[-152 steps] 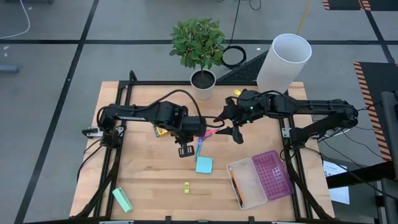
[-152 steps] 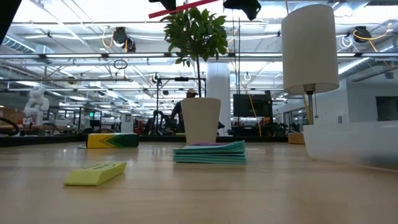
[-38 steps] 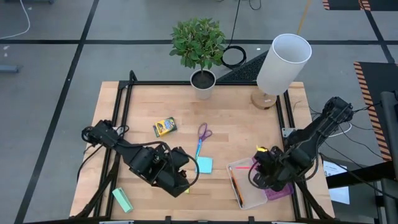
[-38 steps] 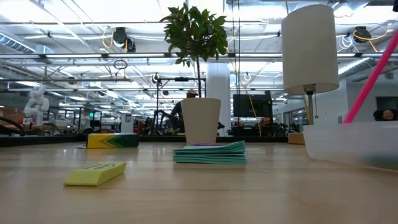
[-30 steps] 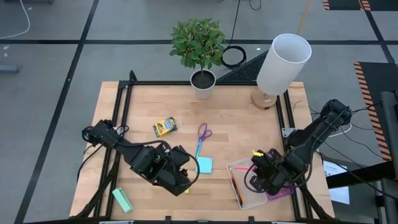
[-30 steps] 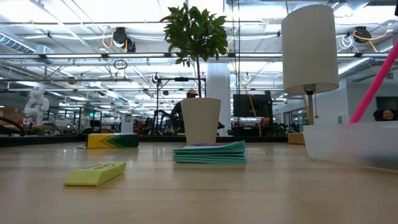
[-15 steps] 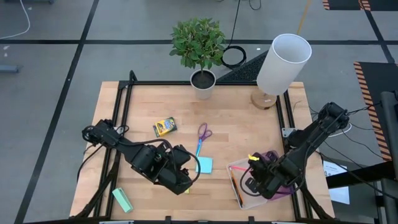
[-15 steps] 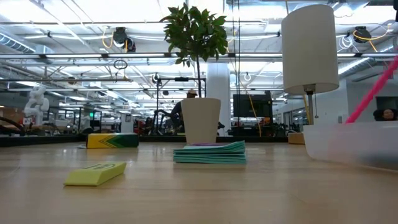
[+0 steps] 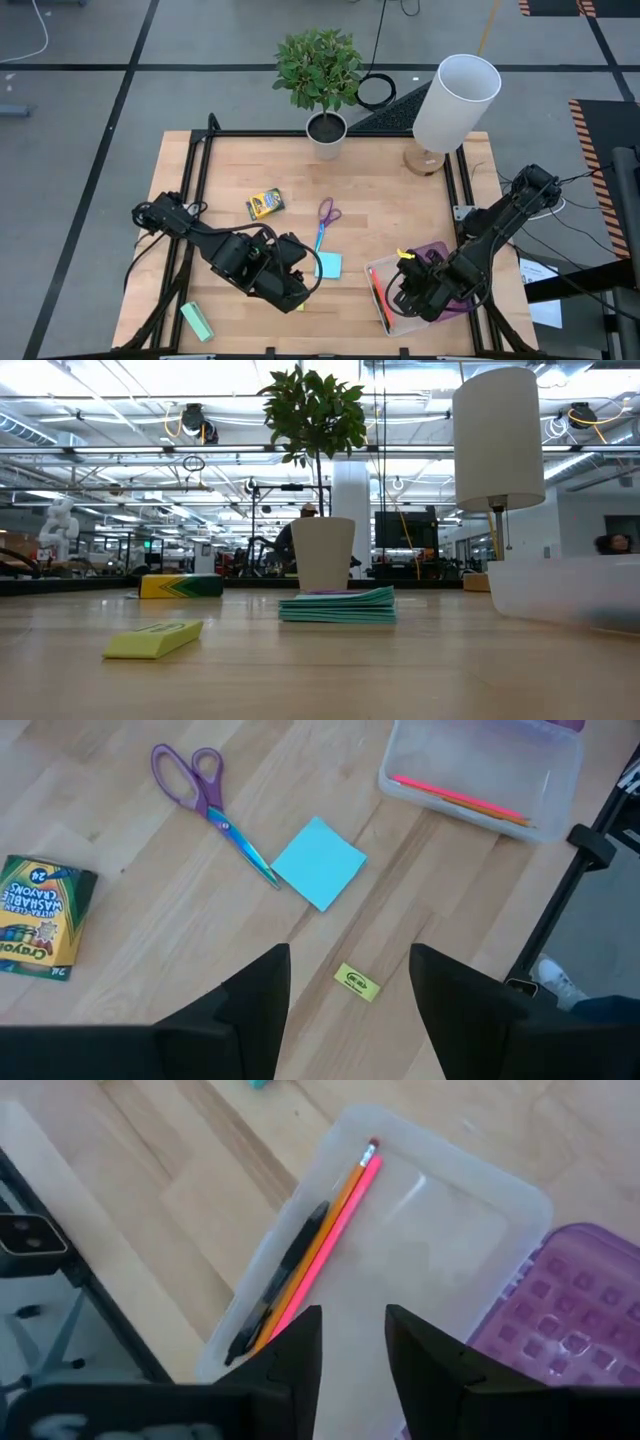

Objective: Pack school essentials
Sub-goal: Put the purple scissors into the purple supply box

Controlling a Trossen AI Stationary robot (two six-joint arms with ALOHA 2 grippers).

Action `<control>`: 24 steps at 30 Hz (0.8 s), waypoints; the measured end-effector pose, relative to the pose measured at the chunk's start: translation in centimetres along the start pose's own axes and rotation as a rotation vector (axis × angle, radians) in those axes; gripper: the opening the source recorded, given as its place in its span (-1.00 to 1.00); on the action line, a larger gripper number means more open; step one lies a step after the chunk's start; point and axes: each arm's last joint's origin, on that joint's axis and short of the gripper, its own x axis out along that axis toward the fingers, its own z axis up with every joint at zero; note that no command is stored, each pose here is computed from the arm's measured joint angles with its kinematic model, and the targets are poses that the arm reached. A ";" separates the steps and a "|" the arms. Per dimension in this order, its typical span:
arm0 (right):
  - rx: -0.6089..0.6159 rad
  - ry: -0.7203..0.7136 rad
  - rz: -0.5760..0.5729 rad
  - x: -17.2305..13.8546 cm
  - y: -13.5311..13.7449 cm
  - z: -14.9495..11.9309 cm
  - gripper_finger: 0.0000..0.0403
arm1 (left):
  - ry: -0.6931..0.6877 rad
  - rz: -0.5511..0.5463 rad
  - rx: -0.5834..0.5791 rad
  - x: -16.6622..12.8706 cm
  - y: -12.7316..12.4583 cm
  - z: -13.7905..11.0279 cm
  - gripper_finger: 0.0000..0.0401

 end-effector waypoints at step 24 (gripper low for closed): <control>-0.074 -0.165 0.409 -6.5 -0.9 2.9 -0.47 | -0.002 -0.044 -0.091 0.6 0.3 1.6 0.03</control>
